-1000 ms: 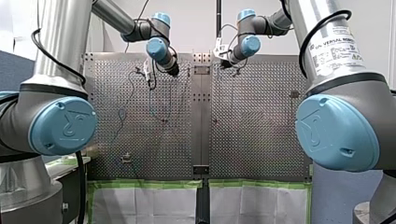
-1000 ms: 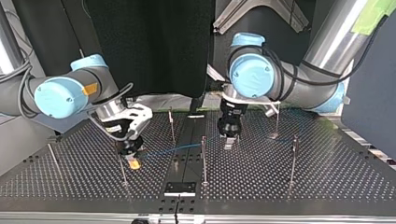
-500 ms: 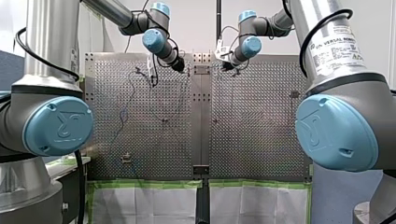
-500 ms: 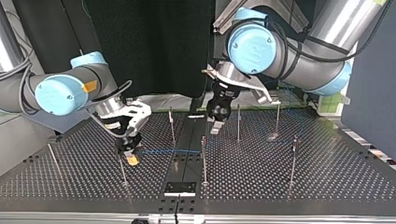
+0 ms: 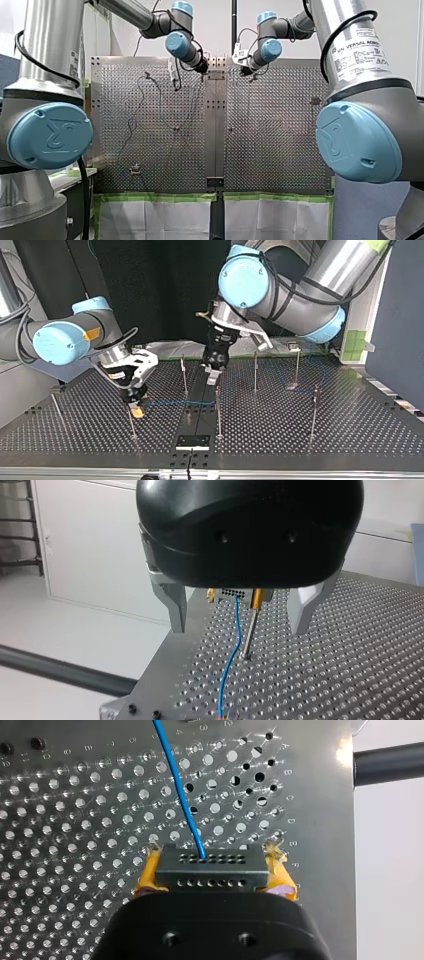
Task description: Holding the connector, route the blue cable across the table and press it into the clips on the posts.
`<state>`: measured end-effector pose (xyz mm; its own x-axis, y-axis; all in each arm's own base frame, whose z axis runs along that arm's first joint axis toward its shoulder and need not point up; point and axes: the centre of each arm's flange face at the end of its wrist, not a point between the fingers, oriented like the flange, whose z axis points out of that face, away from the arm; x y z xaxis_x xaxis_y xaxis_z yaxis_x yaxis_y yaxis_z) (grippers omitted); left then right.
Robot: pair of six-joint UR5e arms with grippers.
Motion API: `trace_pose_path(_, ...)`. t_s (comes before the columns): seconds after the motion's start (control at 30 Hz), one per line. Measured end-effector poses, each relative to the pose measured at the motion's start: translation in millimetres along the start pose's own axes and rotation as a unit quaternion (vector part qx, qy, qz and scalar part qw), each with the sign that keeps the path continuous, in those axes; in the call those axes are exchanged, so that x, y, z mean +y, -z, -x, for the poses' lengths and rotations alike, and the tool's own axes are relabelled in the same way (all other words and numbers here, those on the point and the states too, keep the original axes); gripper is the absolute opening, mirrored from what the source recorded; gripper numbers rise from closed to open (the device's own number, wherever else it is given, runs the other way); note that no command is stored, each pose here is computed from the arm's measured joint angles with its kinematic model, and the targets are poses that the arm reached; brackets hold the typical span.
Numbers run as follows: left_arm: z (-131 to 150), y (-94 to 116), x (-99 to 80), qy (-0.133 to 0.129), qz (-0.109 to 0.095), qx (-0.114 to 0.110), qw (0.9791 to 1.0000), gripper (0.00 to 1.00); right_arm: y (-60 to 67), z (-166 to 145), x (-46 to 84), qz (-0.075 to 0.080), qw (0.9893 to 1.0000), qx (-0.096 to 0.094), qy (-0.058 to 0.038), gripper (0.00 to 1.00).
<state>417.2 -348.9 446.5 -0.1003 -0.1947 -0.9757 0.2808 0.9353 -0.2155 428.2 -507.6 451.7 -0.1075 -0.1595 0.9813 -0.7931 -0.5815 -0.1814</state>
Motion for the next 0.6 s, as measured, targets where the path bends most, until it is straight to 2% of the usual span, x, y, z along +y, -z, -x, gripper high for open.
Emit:
trace_pose_path(0.4, -17, -18, -49.6, -0.004, 0.000, -0.002, 1.0000, 1.00, -0.1, 1, -2.8, -0.002, 1.0000, 0.000, 0.0012, 0.00)
trace_pose_path(0.6, -30, -22, -72.6, -0.021, 0.005, 0.014, 0.9997, 1.00, -0.1, 1, -2.9, -0.002, 1.0000, 0.000, 0.0010, 0.00)
